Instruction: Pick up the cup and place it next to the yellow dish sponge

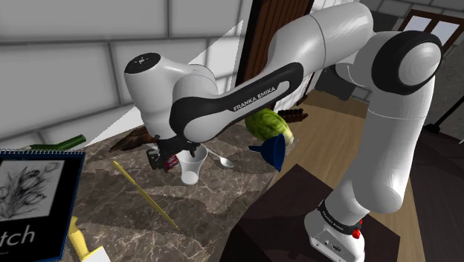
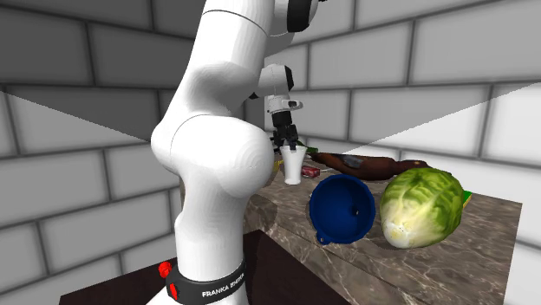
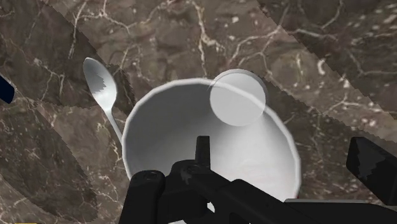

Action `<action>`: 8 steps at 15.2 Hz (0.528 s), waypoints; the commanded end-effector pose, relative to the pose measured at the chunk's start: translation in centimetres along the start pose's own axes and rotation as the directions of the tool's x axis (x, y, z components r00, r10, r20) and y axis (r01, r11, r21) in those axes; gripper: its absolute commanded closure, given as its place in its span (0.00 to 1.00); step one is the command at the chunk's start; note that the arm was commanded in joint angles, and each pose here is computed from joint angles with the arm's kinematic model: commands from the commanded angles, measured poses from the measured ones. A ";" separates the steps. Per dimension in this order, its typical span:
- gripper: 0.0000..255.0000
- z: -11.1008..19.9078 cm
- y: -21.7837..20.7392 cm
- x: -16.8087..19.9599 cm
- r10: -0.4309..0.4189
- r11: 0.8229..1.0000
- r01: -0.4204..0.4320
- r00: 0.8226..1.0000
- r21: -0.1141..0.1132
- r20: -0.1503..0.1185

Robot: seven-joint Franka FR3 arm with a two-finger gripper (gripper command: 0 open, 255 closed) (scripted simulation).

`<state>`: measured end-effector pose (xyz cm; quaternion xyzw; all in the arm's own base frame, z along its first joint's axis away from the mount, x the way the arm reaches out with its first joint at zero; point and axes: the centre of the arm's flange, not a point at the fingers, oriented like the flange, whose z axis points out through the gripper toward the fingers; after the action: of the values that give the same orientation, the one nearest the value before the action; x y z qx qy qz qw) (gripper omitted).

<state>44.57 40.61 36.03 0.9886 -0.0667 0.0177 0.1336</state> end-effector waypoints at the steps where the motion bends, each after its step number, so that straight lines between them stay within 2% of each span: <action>1: 0.00 0.1 0.0 0.0 0.000 1.000 0.000 1.000 0.000 0.000; 5: 0.00 0.1 0.0 0.0 0.000 1.000 0.000 1.000 0.000 0.000; 6: 1.00 0.1 0.0 0.0 0.000 1.000 0.000 1.000 0.000 0.000; 8: 1.00 0.1 0.0 0.0 0.000 1.000 0.000 1.000 0.000 0.000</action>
<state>44.56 40.60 35.95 0.9886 -0.0666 0.0178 0.1335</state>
